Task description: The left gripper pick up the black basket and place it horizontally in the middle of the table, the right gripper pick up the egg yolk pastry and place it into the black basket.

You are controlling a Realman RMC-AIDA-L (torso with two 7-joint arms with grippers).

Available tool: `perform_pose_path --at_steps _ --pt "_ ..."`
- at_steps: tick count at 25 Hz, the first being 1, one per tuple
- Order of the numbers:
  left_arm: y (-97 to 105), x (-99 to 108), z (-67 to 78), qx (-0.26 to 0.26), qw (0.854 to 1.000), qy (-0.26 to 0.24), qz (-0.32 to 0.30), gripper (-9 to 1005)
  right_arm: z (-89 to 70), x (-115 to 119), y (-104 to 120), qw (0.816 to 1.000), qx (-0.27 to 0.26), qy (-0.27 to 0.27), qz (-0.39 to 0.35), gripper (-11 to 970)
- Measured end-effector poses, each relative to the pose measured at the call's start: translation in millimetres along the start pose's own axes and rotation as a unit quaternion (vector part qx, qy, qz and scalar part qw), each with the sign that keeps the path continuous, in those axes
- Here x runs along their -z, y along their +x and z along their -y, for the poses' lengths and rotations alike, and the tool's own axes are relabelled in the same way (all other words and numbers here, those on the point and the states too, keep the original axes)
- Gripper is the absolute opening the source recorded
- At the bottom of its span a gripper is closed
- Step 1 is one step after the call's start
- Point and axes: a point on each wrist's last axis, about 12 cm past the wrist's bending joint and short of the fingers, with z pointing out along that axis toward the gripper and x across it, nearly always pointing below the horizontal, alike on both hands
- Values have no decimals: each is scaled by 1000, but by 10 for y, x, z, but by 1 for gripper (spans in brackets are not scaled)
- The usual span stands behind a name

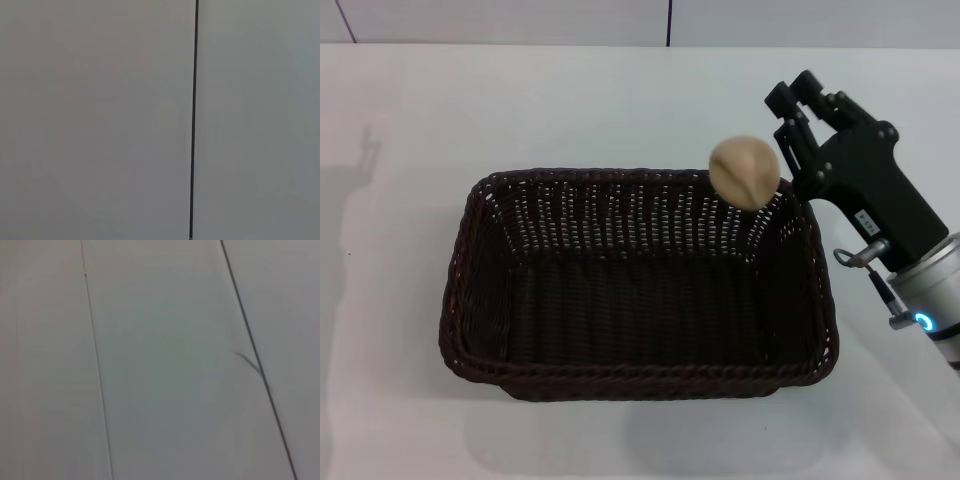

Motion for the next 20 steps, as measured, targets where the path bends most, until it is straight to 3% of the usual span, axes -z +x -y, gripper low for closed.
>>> perform_pose_path --at_steps 11,20 --pt "16 34 -20 -3 1000 -2 -4 838 55 14 -14 1000 -6 12 2 607" --pt "32 83 -64 -5 1000 -7 -8 838 107 29 -39 1000 -16 16 6 770"
